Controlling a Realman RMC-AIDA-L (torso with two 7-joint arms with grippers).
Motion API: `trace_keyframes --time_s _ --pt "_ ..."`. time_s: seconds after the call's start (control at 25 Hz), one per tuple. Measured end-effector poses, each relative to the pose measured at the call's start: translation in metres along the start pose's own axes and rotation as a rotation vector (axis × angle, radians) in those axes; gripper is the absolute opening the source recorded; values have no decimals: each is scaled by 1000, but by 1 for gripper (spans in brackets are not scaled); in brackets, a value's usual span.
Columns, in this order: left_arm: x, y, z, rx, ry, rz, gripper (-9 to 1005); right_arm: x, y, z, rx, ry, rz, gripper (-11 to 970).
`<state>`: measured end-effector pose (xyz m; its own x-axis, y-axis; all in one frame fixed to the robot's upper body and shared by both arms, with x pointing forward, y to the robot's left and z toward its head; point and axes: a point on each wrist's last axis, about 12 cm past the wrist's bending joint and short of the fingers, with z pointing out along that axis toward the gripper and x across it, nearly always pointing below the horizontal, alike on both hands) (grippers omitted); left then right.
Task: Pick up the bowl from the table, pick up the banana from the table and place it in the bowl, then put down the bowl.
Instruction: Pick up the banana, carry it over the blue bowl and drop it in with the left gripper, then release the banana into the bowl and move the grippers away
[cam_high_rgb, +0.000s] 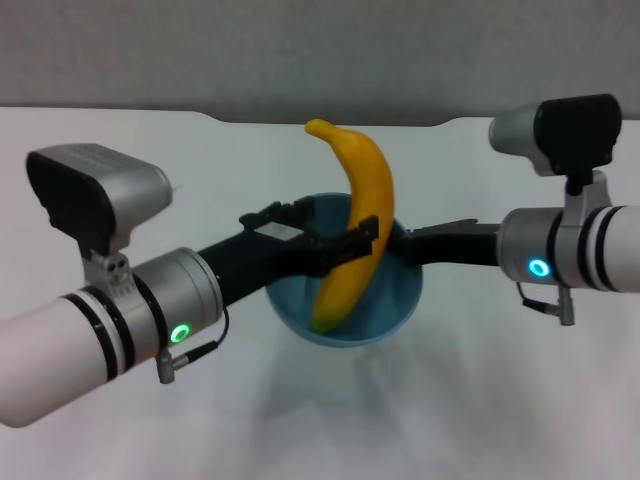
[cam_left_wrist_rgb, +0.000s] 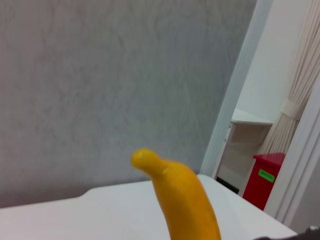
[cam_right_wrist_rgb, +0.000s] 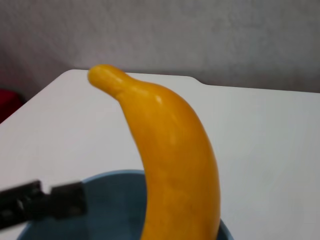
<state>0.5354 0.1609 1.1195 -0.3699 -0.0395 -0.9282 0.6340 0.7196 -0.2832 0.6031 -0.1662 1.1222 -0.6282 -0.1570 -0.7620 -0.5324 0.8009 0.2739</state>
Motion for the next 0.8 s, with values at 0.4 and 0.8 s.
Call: trace_keyframes --time_s 0.4,0.8 --pt "-18 57 -44 -229 -102 -14 916 -11 -24 1 56 68 -2 42" --pt "-10 87 -76 -388 -99 2 915 -38 -38 30 58 119 -23 42"
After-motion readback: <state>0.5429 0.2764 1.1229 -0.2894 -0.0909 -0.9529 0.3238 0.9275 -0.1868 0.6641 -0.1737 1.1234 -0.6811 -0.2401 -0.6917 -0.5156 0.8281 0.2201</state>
